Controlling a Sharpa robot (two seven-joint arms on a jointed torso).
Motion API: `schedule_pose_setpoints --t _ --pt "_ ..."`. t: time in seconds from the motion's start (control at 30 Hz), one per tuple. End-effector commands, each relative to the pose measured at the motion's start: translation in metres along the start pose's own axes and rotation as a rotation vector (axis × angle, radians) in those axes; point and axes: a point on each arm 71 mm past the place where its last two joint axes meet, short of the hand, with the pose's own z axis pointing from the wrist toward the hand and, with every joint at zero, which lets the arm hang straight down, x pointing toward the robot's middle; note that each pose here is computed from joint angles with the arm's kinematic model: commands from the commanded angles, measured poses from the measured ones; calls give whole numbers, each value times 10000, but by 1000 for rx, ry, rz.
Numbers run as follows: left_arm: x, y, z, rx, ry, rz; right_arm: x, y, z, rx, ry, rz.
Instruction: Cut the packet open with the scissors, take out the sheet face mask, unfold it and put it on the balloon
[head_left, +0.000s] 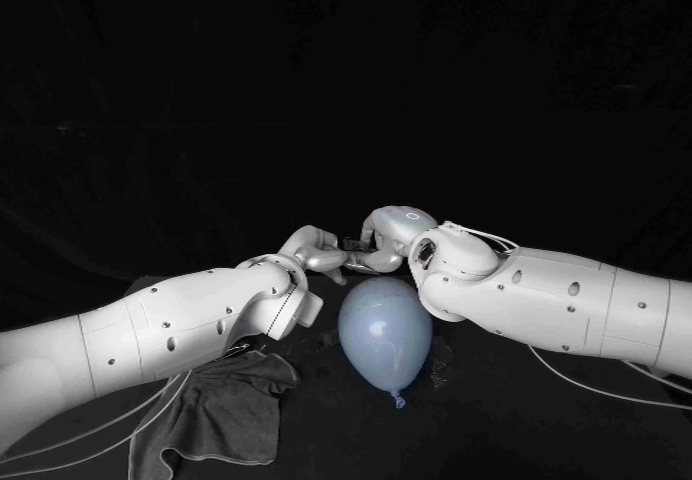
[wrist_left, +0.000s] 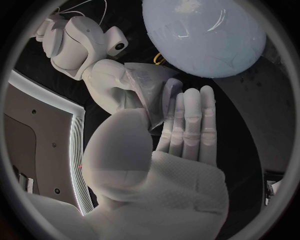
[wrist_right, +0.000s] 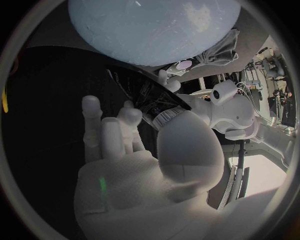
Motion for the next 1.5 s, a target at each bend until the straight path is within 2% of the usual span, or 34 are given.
schedule_pose_setpoints --t 0.03,0.2,0.43,0.77,0.97,1.1,1.2,1.33,1.5 --pt "-53 -86 20 31 -9 5 -20 24 -44 -107 -32 99" --pt "-113 -132 49 16 -4 8 -104 57 -155 -221 -97 148" --pt "-183 -186 88 -16 20 21 -225 62 -325 -315 -178 176" --pt "-234 -185 113 -83 68 77 -403 7 -557 -405 -342 154" --pt "-226 -180 114 -105 77 105 -451 -14 -651 -425 -386 135" --pt "-227 -177 117 -115 76 115 -467 31 -723 -460 -395 119" --pt "-225 -177 122 -122 74 120 -456 96 -755 -489 -378 98" --pt "-218 -178 130 -131 74 125 -409 209 -767 -515 -318 71" --pt "-201 -184 140 -137 78 129 -316 337 -736 -516 -209 16"
